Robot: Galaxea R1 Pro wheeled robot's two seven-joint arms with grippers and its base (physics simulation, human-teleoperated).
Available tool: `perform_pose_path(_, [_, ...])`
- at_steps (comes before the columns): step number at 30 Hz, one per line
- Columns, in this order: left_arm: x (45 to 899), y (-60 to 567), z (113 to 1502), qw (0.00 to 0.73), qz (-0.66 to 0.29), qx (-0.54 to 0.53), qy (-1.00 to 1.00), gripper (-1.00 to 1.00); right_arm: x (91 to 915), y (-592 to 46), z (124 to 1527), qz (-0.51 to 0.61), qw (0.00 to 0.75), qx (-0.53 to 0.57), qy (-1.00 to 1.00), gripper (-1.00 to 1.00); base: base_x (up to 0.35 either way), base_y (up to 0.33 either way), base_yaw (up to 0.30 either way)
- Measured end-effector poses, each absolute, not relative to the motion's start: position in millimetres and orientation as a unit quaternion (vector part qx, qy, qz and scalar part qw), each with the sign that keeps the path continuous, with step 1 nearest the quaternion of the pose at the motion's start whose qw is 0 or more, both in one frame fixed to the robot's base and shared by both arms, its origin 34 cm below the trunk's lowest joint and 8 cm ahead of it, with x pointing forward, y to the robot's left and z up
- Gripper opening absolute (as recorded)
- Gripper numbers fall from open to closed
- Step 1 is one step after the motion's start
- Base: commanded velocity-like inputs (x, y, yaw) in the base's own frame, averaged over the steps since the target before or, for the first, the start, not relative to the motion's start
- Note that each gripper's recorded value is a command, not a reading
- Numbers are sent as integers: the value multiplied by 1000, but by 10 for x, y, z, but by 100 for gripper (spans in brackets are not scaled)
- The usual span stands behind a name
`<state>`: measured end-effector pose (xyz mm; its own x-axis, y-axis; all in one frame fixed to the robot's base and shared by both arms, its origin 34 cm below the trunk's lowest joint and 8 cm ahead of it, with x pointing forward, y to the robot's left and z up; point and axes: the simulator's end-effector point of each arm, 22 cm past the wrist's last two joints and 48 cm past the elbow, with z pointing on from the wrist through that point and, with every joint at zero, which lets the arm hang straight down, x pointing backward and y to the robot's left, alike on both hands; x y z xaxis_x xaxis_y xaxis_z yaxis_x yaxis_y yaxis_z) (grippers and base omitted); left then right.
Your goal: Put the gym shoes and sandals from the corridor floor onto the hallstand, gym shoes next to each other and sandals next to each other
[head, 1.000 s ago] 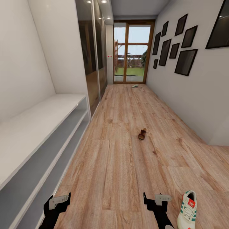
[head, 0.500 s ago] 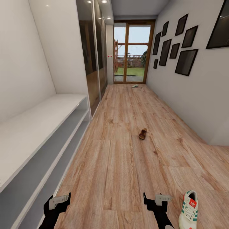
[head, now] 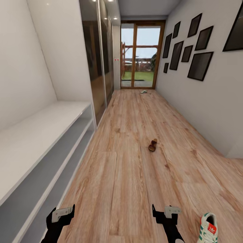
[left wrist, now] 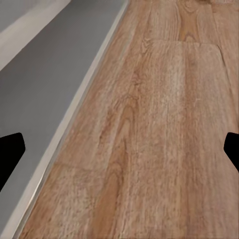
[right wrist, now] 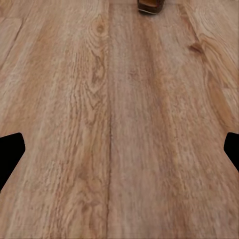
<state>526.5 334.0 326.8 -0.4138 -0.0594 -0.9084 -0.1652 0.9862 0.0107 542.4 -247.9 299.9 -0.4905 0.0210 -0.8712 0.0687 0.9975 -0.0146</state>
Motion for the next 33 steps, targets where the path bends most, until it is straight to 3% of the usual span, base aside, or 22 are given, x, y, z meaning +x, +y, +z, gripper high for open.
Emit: perform_pose_path(33, [5264,3338,3266,537,49,-67,839,100,5419,-2478,2993,-24,503,25,863,100,318,0,0])
